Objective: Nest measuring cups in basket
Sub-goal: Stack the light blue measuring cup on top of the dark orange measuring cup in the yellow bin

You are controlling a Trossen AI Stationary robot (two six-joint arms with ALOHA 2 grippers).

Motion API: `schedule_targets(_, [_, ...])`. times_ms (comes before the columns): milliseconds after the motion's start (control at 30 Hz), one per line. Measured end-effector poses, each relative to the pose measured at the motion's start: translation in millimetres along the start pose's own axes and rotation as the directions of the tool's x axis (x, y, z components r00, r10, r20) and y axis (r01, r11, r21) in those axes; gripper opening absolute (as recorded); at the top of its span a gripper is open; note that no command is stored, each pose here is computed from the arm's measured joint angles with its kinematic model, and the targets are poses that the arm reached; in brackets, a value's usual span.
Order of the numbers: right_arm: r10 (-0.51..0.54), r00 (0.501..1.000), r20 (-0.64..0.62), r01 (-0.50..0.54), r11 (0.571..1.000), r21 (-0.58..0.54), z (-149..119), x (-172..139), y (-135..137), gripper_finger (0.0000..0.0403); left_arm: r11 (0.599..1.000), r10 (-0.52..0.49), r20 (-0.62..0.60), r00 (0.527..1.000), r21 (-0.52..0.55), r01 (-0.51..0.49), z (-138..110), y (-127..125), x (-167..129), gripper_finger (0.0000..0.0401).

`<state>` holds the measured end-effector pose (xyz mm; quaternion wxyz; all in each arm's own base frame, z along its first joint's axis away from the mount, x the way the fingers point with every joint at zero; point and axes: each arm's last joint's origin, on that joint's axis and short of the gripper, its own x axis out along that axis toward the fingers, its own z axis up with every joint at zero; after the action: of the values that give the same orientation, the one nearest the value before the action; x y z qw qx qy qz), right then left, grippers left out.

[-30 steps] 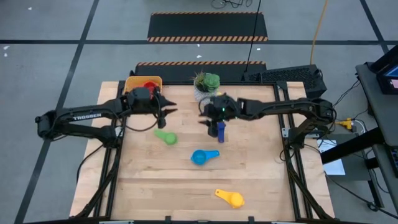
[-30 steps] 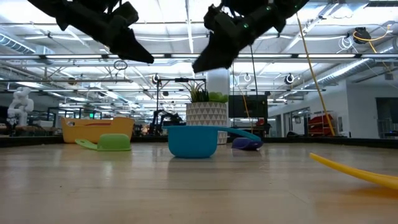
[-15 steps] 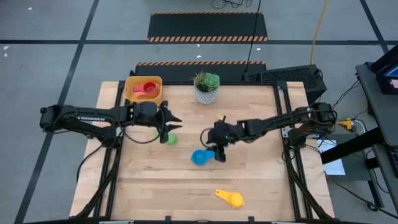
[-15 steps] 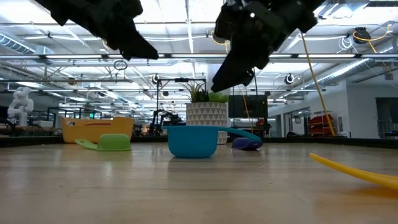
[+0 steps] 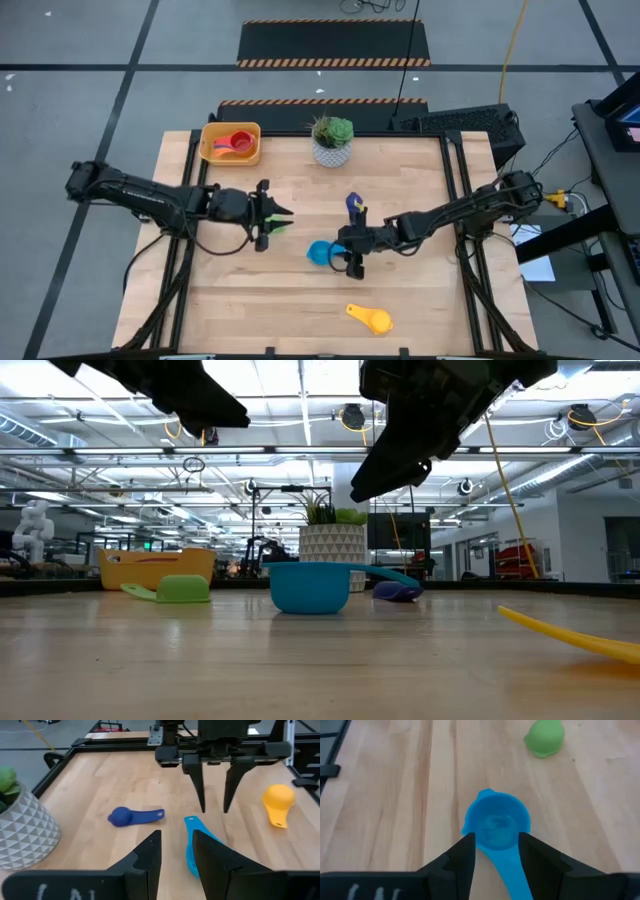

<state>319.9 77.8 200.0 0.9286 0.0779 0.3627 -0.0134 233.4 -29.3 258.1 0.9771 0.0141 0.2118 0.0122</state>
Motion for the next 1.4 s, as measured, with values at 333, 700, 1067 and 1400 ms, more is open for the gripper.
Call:
schedule_targets(333, [-0.042,0.997,-0.068,0.046,0.998,0.052,-17.4,25.1,4.0,0.0185,0.999,-0.041,-0.041,0.998,0.007,0.042,-7.8,-29.5,1.2,0.0113])
schedule_targets(700, [-0.110,0.993,-0.041,0.111,0.993,0.032,-17.6,26.8,3.4,0.0313,0.994,-0.105,-0.082,0.991,0.006,0.106,-16.5,-50.9,6.2,0.0113])
schedule_targets(1067, [0.082,0.988,-0.132,-0.072,0.994,0.077,-21.5,34.7,-39.3,0.0322,0.997,-0.083,-0.074,0.994,0.000,0.083,-16.4,-53.2,5.1,0.0113])
schedule_targets(1400, [0.315,0.939,-0.138,-0.294,0.943,0.154,-33.4,36.8,-68.0,0.0311,0.993,-0.061,-0.070,0.996,0.099,0.067,-16.1,-51.4,5.5,0.0113])
